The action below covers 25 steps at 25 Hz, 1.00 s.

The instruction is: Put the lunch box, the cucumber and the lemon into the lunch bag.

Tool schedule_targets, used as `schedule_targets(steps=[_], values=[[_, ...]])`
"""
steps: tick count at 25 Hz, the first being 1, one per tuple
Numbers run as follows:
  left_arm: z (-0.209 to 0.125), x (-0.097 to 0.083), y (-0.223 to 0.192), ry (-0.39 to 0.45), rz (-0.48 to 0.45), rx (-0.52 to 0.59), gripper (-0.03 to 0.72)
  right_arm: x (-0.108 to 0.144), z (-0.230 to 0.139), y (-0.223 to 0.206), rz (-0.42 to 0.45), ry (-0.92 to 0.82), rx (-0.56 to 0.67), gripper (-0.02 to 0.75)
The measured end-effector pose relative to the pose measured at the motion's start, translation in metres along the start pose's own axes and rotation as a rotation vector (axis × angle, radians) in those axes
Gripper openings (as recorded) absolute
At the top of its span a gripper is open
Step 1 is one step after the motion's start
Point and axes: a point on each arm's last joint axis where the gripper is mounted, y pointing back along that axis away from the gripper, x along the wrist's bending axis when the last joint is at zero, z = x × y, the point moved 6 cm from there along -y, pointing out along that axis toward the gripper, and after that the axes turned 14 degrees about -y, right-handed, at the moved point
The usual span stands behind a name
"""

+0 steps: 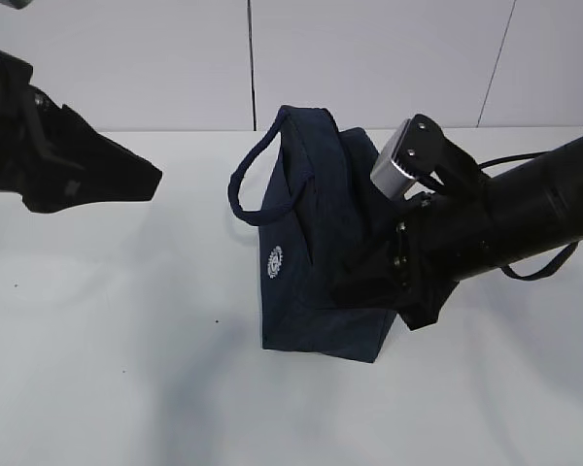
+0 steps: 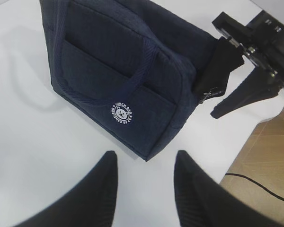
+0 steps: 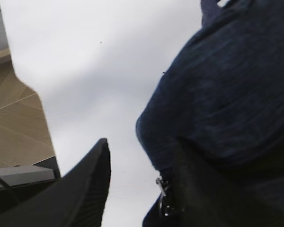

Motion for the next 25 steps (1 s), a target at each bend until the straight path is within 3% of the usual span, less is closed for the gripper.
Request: schedule_targets(steps=[6,12,25], values=[[0.000,0.000,0.000,0.000,0.000,0.000,0.267,0.004,-0.003,0.003,0.009,-0.004,0.029,0.349],[0.000,0.000,0.000,0.000,0.000,0.000,0.267,0.003,0.001,0.023,-0.087,0.068,0.051,0.349],[0.000,0.000,0.000,0.000,0.000,0.000,0.267,-0.002,-0.008,0.025,-0.132,0.030,0.110,0.350]])
